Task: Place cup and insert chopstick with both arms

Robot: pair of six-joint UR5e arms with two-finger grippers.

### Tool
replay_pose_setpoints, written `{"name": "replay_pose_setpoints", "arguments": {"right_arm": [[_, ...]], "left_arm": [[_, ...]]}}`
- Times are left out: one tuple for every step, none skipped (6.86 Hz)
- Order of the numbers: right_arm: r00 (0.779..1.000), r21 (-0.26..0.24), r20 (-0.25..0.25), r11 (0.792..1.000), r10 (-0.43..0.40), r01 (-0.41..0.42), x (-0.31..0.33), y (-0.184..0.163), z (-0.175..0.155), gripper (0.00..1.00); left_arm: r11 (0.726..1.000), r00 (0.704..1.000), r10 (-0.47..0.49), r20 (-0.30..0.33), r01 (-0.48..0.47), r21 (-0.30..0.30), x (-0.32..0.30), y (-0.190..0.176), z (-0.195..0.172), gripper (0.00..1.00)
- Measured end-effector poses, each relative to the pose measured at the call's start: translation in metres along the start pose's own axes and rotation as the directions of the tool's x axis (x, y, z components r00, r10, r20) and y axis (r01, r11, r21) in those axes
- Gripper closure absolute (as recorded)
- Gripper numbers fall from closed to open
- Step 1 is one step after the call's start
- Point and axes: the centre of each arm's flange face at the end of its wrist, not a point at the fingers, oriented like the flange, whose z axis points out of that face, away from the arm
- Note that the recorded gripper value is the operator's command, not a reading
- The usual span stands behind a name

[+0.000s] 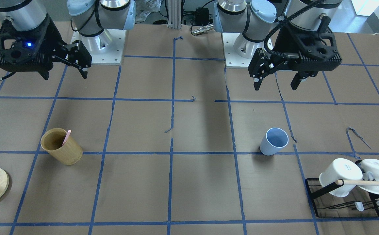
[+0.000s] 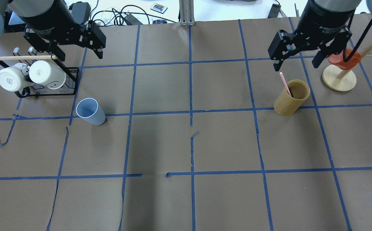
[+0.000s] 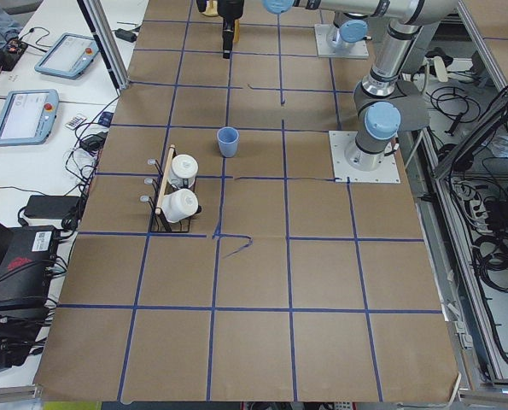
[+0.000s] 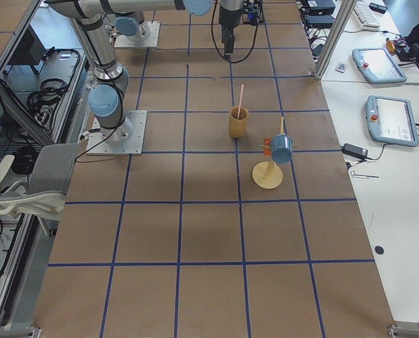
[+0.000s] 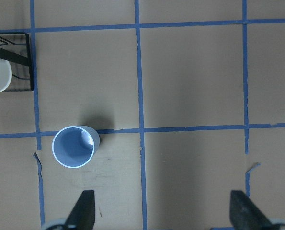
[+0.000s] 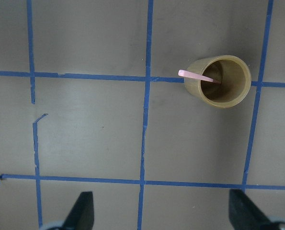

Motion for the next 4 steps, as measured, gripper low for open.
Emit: {"name": "replay_pose_setpoints", "arguments": {"right_arm": [[1.000, 0.000, 0.000, 1.000, 0.000, 0.000, 0.0003, 0.0001, 0.0001, 0.00], [1.000, -0.001, -0.001, 1.000, 0.000, 0.000, 0.0004, 0.0000, 0.0003, 0.00], [1.000, -0.001, -0.001, 1.000, 0.000, 0.000, 0.0005, -0.0001, 0.0004, 0.00], [1.000, -0.001, -0.001, 1.000, 0.000, 0.000, 0.0005, -0.0002, 0.0005, 0.00]], "left_arm": [[1.000, 1.000, -0.007, 0.000, 0.007, 0.000, -0.0015, -0.0003, 0.0002, 0.00], [1.000, 1.000, -0.012, 0.000, 0.012, 0.000, -0.0007, -0.0004, 0.0003, 0.00], [1.000, 1.000, -0.014, 0.001, 0.014, -0.001, -0.0003, -0.0003, 0.0008, 0.00], [1.000, 1.000, -0.014, 0.001, 0.014, -0.002, -0.0001, -0.0001, 0.0014, 0.00]]}}
